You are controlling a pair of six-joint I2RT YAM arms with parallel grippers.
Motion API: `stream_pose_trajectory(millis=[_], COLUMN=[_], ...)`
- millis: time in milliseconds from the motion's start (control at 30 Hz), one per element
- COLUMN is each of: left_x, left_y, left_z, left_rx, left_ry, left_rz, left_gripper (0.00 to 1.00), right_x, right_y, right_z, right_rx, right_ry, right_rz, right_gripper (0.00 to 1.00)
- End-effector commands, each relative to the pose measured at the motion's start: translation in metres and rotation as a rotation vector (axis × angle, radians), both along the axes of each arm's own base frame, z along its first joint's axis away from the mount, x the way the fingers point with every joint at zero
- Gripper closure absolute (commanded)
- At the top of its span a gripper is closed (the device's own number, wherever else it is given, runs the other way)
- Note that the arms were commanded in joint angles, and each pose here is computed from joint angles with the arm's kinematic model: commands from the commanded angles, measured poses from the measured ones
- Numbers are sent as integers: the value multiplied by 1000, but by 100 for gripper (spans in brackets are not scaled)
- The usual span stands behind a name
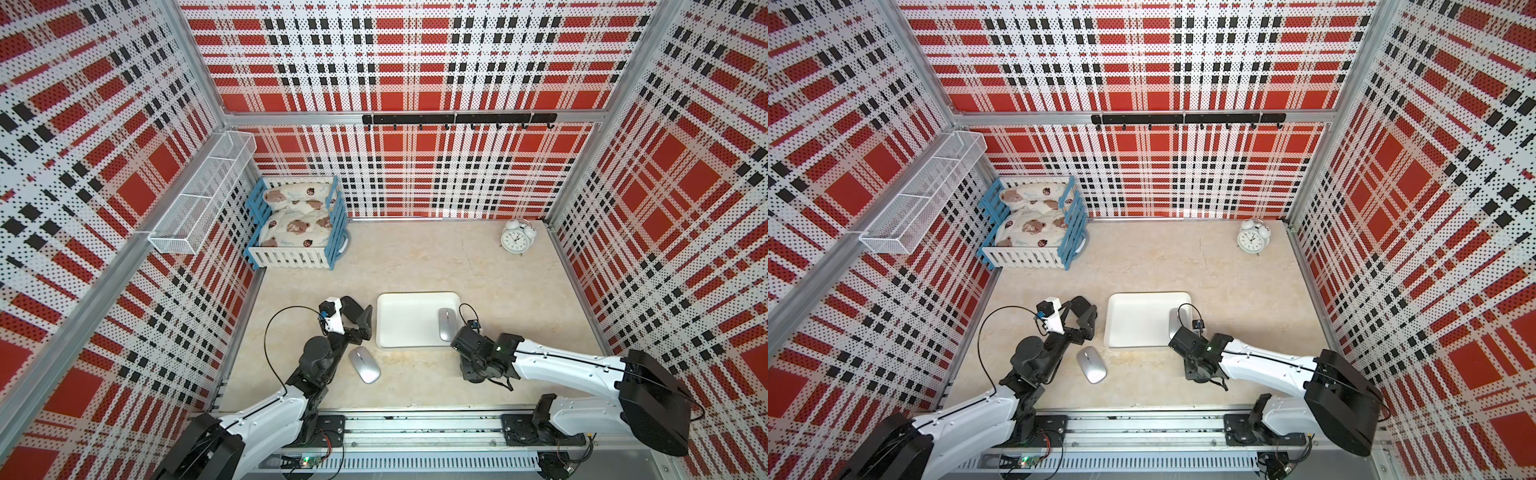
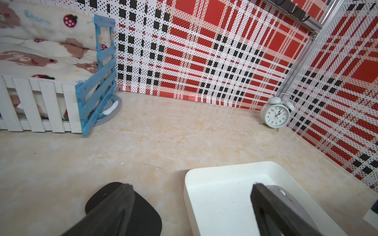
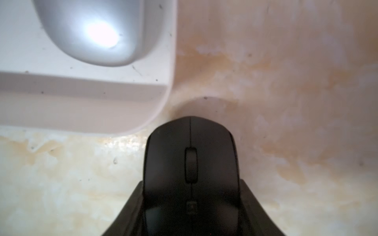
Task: Put the mouse in the storage box
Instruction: Pick up the mouse from the center of the board, then place the mouse in the storage box.
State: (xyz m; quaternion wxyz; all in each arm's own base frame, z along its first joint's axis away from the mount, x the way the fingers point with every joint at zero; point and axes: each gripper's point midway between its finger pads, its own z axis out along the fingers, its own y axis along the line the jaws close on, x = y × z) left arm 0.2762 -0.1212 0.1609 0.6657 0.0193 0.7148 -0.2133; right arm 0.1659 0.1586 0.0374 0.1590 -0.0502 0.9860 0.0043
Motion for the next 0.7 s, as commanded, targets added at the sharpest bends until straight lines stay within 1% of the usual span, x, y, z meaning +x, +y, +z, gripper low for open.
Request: stream_pose_trajectory(millis=[0, 67, 133, 200, 233, 267, 333, 433, 533, 633, 667], left_x=[-4, -3, -3, -3, -3, -3, -4, -5, -5, -5, -5], left_y=[3, 3, 4, 5, 5, 5, 6, 8, 10, 9, 9], left_z=[-7, -7, -7, -6, -6, -6, -5, -5, -4, -5, -5], left_rx=[13, 13, 15, 15, 14, 13, 11, 8, 4, 6, 6], left_ry=[3, 3, 3, 2, 1, -1, -4, -7, -10, -10, -10], left_rz=[8, 9, 15, 23, 23, 23, 25, 34, 42, 41, 40], left_gripper=[5, 5, 5, 5, 5, 5, 5, 5, 5, 5, 5], right_x=[17, 30, 47, 68, 79, 86, 102, 115, 122, 127, 124], right_y=[-15, -20, -17, -4, 9, 20, 49, 85, 109, 121, 127], right_z=[56, 99, 140, 161, 164, 163, 148, 113, 84, 55, 45], right_rx=[-77, -77, -36, 37, 80, 106, 138, 144, 147, 137, 140], right_ry=[-130, -233, -338, -390, -402, -405, -381, -283, -210, -156, -119], right_rz=[4, -8, -7, -10, 0, 12, 46, 93, 111, 107, 116], right_gripper=[63, 61, 58, 58, 59, 59, 61, 63, 63, 63, 63])
